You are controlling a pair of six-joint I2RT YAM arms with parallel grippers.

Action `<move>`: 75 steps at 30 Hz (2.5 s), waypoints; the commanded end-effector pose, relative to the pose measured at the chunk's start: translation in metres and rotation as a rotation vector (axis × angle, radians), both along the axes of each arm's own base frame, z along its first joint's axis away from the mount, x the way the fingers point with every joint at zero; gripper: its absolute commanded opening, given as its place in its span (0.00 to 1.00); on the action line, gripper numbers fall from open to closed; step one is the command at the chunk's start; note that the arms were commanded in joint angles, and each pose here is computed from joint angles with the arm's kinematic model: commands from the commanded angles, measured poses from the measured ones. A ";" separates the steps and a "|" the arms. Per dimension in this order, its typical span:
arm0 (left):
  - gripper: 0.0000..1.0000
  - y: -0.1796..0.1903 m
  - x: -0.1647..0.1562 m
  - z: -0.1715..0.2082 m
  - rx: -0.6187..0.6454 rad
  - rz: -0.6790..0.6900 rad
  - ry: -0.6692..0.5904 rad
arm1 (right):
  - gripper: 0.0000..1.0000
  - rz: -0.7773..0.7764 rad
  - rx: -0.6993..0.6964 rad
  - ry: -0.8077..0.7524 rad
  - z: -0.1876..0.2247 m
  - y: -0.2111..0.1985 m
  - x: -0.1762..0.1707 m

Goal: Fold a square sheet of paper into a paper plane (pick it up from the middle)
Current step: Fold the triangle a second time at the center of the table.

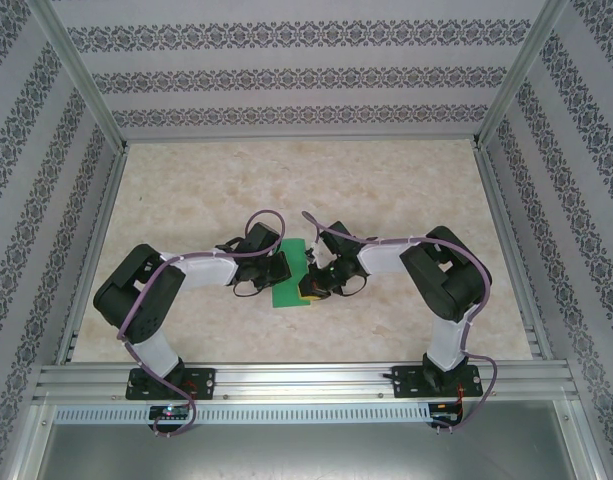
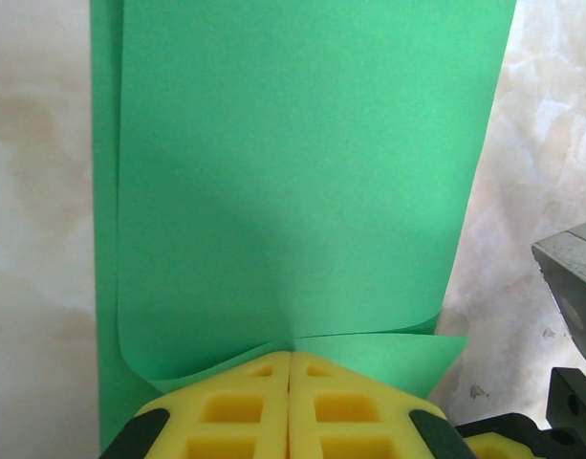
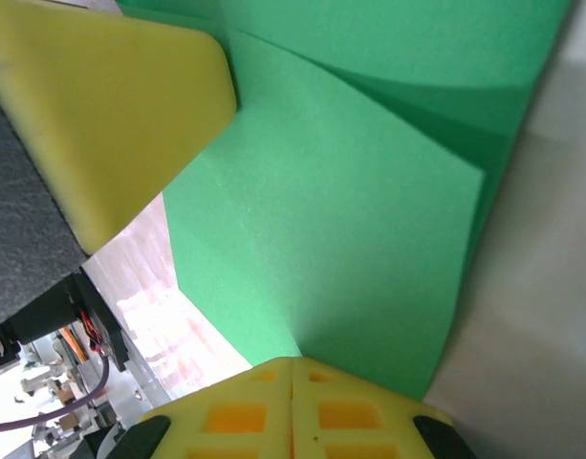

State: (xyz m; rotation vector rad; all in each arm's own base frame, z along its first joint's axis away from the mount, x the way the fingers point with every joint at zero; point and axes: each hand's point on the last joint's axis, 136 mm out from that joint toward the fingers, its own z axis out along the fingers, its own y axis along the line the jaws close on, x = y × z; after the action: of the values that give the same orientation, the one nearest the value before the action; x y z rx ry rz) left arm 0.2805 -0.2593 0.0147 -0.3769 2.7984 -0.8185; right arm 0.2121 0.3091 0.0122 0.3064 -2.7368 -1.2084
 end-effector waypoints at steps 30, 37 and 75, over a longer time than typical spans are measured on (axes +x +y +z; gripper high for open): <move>0.05 0.024 -0.023 -0.037 0.118 -0.004 0.101 | 0.03 -0.080 -0.036 -0.049 0.050 -0.025 -0.015; 0.06 0.019 -0.021 -0.036 0.100 -0.012 0.101 | 0.03 -0.083 -0.022 -0.048 0.042 -0.002 0.007; 0.08 0.035 -0.019 -0.028 0.096 0.026 0.001 | 0.00 -0.037 -0.347 0.091 -0.058 -0.053 -0.040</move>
State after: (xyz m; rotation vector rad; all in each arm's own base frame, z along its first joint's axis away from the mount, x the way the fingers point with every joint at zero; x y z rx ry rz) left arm 0.2649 -0.2671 0.0159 -0.2923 2.7843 -0.9409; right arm 0.2079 0.3042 0.0095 0.2292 -2.7862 -1.1192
